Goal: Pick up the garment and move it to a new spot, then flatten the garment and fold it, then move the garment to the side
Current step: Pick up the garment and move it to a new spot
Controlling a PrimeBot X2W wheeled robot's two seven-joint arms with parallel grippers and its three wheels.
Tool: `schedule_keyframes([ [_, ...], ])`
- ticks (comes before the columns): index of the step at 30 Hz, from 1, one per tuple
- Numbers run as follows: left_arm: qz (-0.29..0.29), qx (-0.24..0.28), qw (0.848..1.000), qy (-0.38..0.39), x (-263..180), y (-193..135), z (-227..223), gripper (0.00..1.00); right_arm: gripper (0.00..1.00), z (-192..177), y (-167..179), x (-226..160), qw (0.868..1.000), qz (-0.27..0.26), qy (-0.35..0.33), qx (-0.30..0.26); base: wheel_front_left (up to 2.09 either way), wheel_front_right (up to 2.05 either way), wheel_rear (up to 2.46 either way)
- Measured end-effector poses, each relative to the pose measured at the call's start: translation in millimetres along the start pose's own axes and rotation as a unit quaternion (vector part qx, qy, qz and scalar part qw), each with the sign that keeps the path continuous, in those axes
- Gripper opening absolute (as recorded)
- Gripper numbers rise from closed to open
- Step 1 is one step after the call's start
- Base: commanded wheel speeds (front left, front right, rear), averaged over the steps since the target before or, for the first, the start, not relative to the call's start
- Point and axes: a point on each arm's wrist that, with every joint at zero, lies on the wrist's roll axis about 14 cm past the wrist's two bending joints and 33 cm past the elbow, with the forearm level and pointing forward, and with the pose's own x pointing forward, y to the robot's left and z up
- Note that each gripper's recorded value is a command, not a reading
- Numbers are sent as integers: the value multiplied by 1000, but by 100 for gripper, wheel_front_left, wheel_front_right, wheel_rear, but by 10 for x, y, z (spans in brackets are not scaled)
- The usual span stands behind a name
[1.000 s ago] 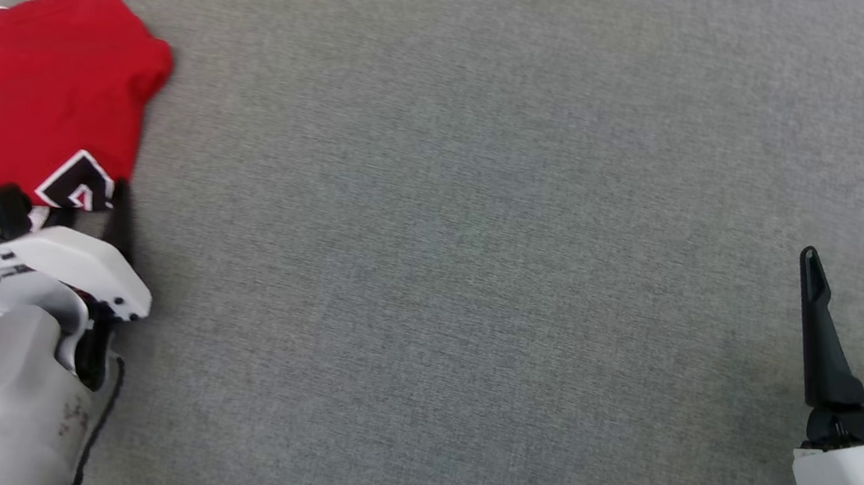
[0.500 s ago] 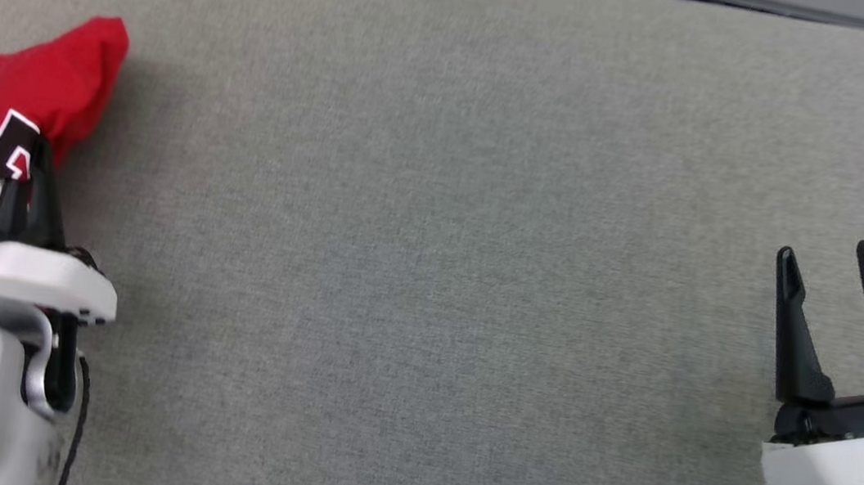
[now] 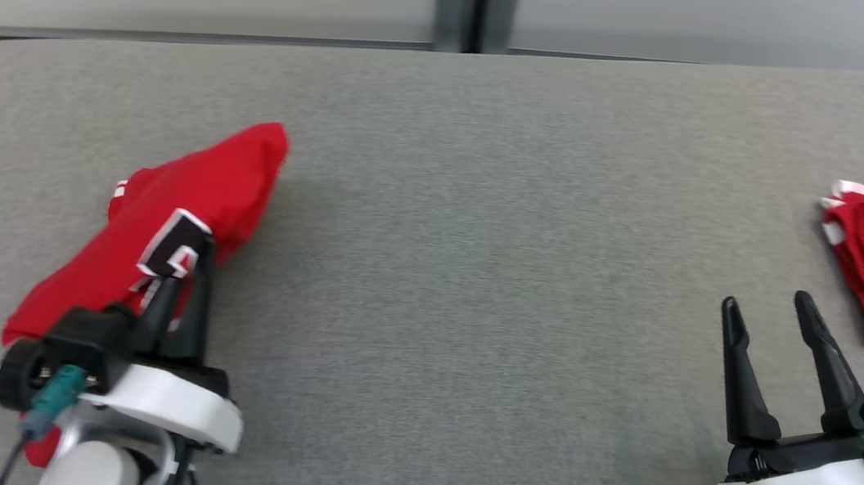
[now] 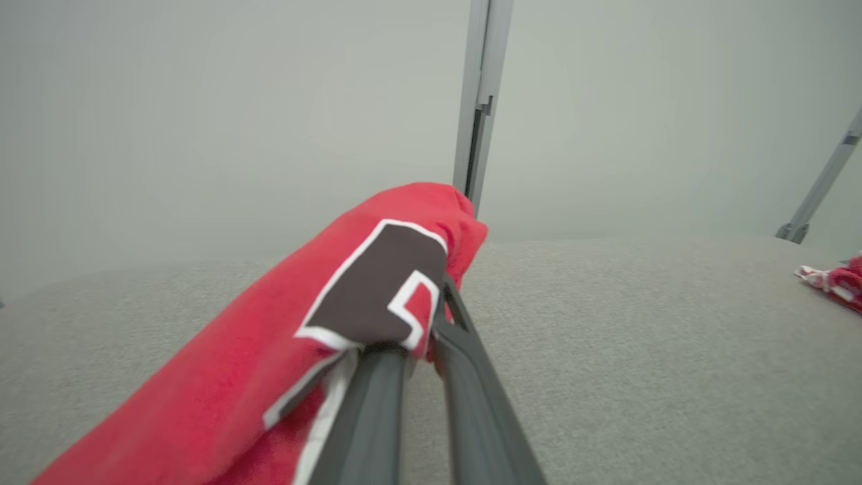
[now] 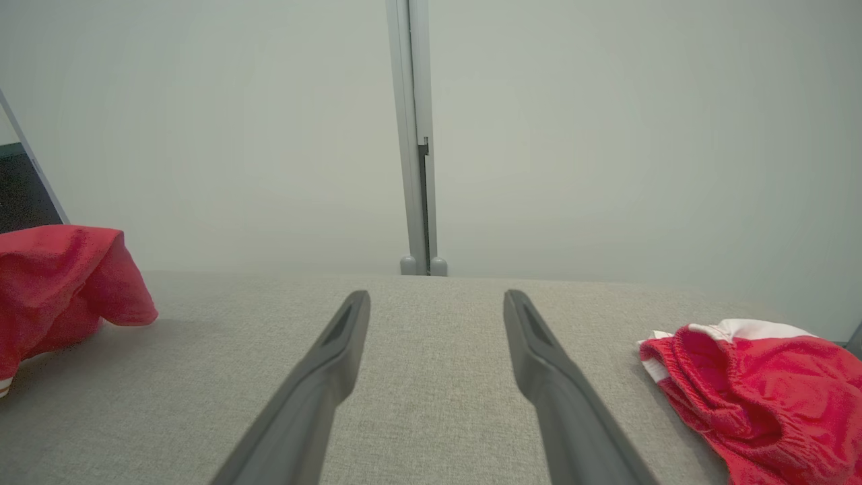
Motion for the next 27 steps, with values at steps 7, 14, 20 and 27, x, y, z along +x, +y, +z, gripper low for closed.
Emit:
schedule_keyframes([
  [7,-168,-18,985,38,192,-1116,-208,0,100,44,-285,-263,999,-51,-3,-5,0,0,0],
  [14,-284,-21,954,97,298,-1895,-627,100,100,-104,-497,-367,995,-96,10,10,0,0,0],
  [20,-326,-36,940,99,256,-2164,-736,100,100,-233,-581,-392,993,-112,22,15,0,0,0],
  [27,-286,-54,956,20,270,-1947,-268,100,100,-155,-482,-284,996,-86,9,13,0,0,0],
])
